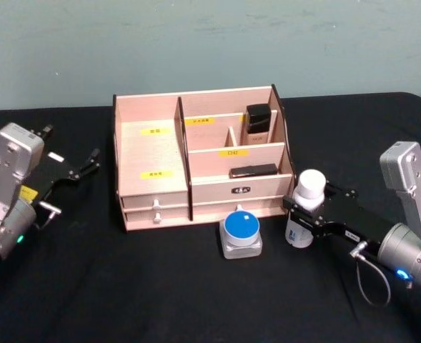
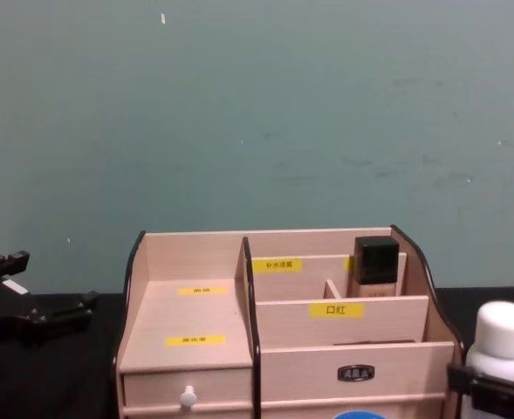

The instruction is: Pick up the facial cleanser and watermelon frost from the table and place them into the tiered storage box.

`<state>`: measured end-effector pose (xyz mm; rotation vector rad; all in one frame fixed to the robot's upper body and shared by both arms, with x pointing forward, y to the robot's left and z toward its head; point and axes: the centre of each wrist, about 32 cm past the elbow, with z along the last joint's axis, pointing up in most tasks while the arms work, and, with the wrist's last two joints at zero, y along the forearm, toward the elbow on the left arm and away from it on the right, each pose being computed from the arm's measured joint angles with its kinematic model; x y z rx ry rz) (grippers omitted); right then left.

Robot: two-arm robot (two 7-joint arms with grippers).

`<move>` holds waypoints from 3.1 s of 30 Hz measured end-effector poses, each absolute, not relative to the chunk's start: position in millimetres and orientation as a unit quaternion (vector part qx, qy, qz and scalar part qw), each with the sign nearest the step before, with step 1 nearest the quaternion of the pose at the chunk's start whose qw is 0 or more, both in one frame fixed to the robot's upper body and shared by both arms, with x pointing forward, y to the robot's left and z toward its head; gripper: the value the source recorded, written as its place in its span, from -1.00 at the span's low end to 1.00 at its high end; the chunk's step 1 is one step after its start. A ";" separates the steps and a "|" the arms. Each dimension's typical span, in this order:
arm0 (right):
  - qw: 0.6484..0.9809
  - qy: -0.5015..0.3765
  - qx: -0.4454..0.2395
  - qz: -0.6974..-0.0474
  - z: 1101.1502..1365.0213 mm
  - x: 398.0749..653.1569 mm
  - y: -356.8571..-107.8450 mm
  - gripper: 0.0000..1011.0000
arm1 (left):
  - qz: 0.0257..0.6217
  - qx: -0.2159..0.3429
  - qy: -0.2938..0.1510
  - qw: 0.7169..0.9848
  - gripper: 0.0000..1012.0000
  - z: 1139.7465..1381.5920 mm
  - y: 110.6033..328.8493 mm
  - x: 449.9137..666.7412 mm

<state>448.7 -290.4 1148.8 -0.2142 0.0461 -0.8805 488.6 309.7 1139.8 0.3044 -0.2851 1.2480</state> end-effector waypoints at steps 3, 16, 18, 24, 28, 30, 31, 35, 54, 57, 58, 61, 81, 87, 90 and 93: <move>0.897 0.021 -0.102 -0.430 1150.7 447.1 -291.5 0.17 | 0.580 0.142 -0.132 0.791 1.00 1139.8 309.7 488.6; 0.903 -0.012 -0.088 -0.421 1182.2 442.7 -289.3 0.17 | 0.580 0.141 -0.132 0.791 1.00 1139.8 309.7 488.6; 0.905 -0.020 -0.084 -0.416 1189.7 443.8 -287.3 0.17 | 0.580 0.141 -0.132 0.791 0.99 1139.8 309.7 488.6; 0.912 -0.044 -0.072 -0.401 1209.5 451.9 -280.2 0.17 | 0.580 0.142 -0.132 0.791 1.00 1139.8 309.7 488.6; 0.917 -0.061 -0.066 -0.389 1223.1 466.1 -272.9 0.17 | 0.580 0.141 -0.132 0.791 0.99 1139.8 309.6 488.6; 0.918 -0.065 -0.066 -0.386 1226.0 472.2 -270.8 0.17 | 0.580 0.142 -0.132 0.791 1.00 1139.8 309.7 488.6; 0.919 -0.068 -0.065 -0.384 1227.9 478.5 -268.3 0.17 | 0.580 0.141 -0.132 0.791 1.00 1139.8 309.7 488.6; 0.921 -0.070 -0.062 -0.378 1230.2 494.9 -261.8 0.17 | 0.580 0.141 -0.132 0.791 1.00 1139.8 309.6 488.6; 0.934 -0.070 -0.049 -0.346 1233.6 559.5 -226.1 0.17 | 0.580 0.141 -0.132 0.791 1.00 1139.8 309.7 488.6; 0.936 -0.066 -0.051 -0.342 1231.6 566.7 -220.4 0.17 | 0.580 0.141 -0.132 0.791 1.00 1139.8 309.7 488.6; 0.936 -0.066 -0.051 -0.341 1231.2 568.2 -219.0 0.17 | 0.580 0.141 -0.132 0.791 1.00 1139.8 309.7 488.6; 0.938 -0.064 -0.051 -0.336 1229.2 574.9 -213.3 0.17 | 0.580 0.142 -0.132 0.791 1.00 1139.8 309.7 488.6; 0.938 -0.070 -0.051 -0.334 1225.3 597.1 -203.7 0.17 | 0.580 0.142 -0.132 0.791 1.00 1139.8 309.7 488.6; 0.939 -0.065 -0.052 -0.335 1222.1 599.8 -203.1 0.17 | 0.580 0.141 -0.132 0.791 1.00 1139.8 309.7 488.6; 0.939 -0.063 -0.052 -0.335 1220.4 600.7 -202.4 0.17 | 0.580 0.141 -0.132 0.791 1.00 1139.8 309.7 488.6; 0.939 -0.060 -0.053 -0.335 1218.5 601.6 -202.2 0.17 | 0.580 0.141 -0.132 0.791 1.00 1139.8 309.7 488.6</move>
